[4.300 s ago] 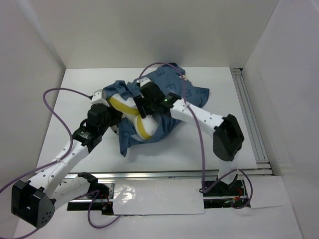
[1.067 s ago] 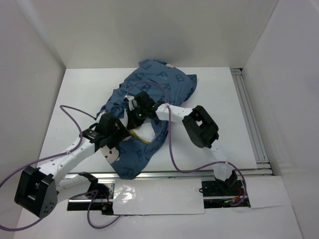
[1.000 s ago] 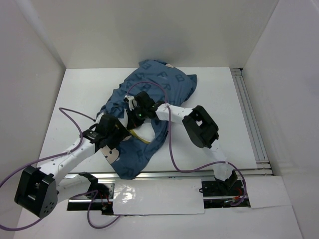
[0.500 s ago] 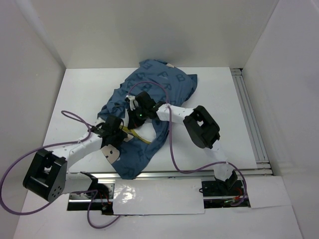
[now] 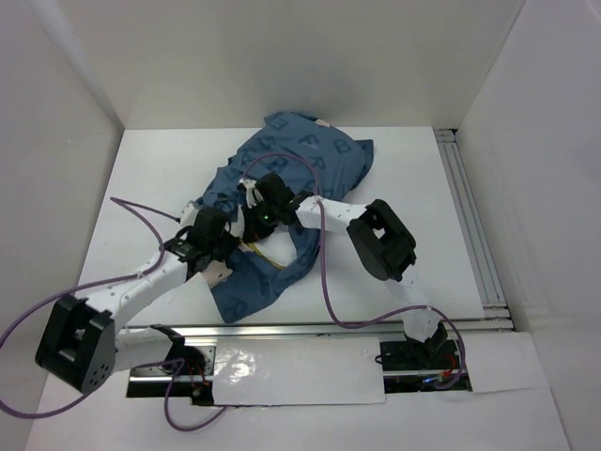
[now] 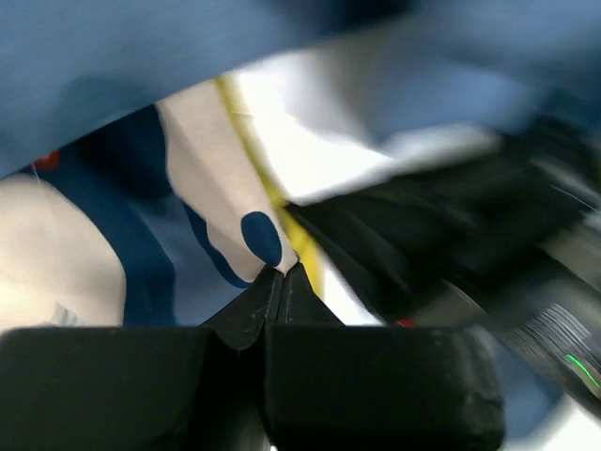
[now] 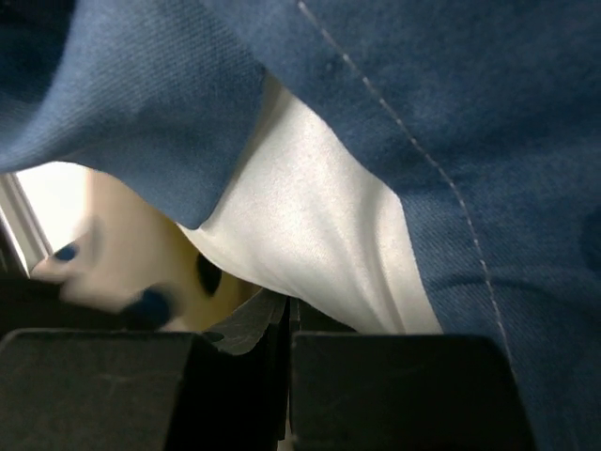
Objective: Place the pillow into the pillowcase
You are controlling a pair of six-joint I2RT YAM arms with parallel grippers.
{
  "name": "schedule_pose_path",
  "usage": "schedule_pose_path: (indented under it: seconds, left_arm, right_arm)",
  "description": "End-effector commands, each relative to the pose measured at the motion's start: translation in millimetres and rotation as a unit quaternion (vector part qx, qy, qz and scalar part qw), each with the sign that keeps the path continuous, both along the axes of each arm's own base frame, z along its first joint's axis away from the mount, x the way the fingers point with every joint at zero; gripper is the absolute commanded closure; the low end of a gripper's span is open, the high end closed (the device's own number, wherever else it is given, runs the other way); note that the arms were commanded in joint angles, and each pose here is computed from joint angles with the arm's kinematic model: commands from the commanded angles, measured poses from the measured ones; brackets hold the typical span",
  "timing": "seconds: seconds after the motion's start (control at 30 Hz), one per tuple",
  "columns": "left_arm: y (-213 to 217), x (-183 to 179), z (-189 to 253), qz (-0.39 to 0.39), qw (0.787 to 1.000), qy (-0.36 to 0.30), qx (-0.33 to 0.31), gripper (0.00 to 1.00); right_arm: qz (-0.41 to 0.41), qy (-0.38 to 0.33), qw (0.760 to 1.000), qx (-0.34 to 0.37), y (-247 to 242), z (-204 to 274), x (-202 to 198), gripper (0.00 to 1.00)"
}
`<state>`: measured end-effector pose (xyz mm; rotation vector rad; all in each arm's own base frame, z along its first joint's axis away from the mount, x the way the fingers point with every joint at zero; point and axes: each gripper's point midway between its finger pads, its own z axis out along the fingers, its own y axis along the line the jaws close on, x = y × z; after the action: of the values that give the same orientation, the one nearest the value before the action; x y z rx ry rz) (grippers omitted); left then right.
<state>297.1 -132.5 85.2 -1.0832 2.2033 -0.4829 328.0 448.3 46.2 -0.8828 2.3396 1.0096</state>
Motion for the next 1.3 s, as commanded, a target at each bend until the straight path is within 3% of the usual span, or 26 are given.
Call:
schedule_pose_path:
  seconds: [0.0,0.1,0.2,0.33,0.43,0.5,0.57,0.63,0.73,0.83,0.87,0.93,0.97,1.0,1.03,1.07,1.2,1.27]
  left_arm:
    - [-4,16,72,-0.045,0.987,-0.156,0.015,1.00]
    - [-6,11,113,-0.071,0.974,-0.216,0.015,1.00]
    - [-7,2,180,-0.105,0.947,-0.303,0.025,1.00]
    - [-15,-27,242,-0.175,0.898,-0.402,0.026,1.00]
    - [-20,-51,288,-0.224,0.850,-0.476,0.035,1.00]
    - [-31,-73,316,-0.282,0.805,-0.521,0.040,1.00]
    - [-34,-89,335,-0.307,0.782,-0.542,0.037,1.00]
    - [-29,-88,338,-0.296,0.788,-0.538,0.043,1.00]
    - [-19,-55,291,-0.250,0.855,-0.450,0.066,1.00]
    - [-23,-32,236,-0.246,0.896,-0.361,0.075,1.00]
    - [-25,-29,228,-0.250,0.901,-0.347,0.078,0.94]
    - [-22,-25,211,-0.236,0.917,-0.313,0.077,0.63]
    - [-16,-26,202,-0.224,0.925,-0.294,0.086,0.47]
    - [-13,-26,199,-0.213,0.931,-0.285,0.084,0.34]
    - [-8,-29,198,-0.206,0.932,-0.286,0.088,0.05]
    - [-3,-32,201,-0.198,0.932,-0.290,0.091,0.00]
    - [29,-45,202,-0.126,0.946,-0.282,0.104,0.00]
    - [40,-49,199,-0.107,0.949,-0.274,0.114,0.00]
  right_arm:
    - [-0.060,0.008,0.993,-0.099,-42,-40,8,1.00]
    - [-0.074,0.006,0.988,-0.133,-47,-49,12,1.00]
    - [-0.106,0.008,0.979,-0.174,-56,-65,22,1.00]
    - [-0.131,0.018,0.973,-0.191,-59,-76,26,1.00]
    - [-0.146,0.012,0.968,-0.202,-60,-80,34,1.00]
    - [-0.158,0.015,0.963,-0.219,-62,-87,38,1.00]
    - [-0.147,0.028,0.965,-0.214,-59,-89,33,1.00]
    - [-0.134,0.031,0.974,-0.182,-47,-82,31,1.00]
    - [-0.107,0.012,0.987,-0.119,-29,-43,32,1.00]
    - [-0.067,-0.011,0.995,-0.069,-16,6,28,1.00]
    - [-0.054,-0.016,0.997,-0.056,-13,18,26,0.99]
    - [-0.030,-0.037,0.999,-0.018,-6,59,22,0.89]
    - [-0.020,-0.044,0.999,-0.007,-4,74,20,0.76]
    - [-0.011,-0.056,0.998,0.020,-1,102,17,0.69]
    - [-0.006,-0.058,0.998,0.027,-2,114,13,0.63]
    - [-0.003,-0.063,0.997,0.037,-3,126,11,0.55]
    - [-0.009,-0.108,0.992,0.067,-14,185,3,0.52]
    - [-0.019,-0.111,0.992,0.059,-23,191,1,0.49]
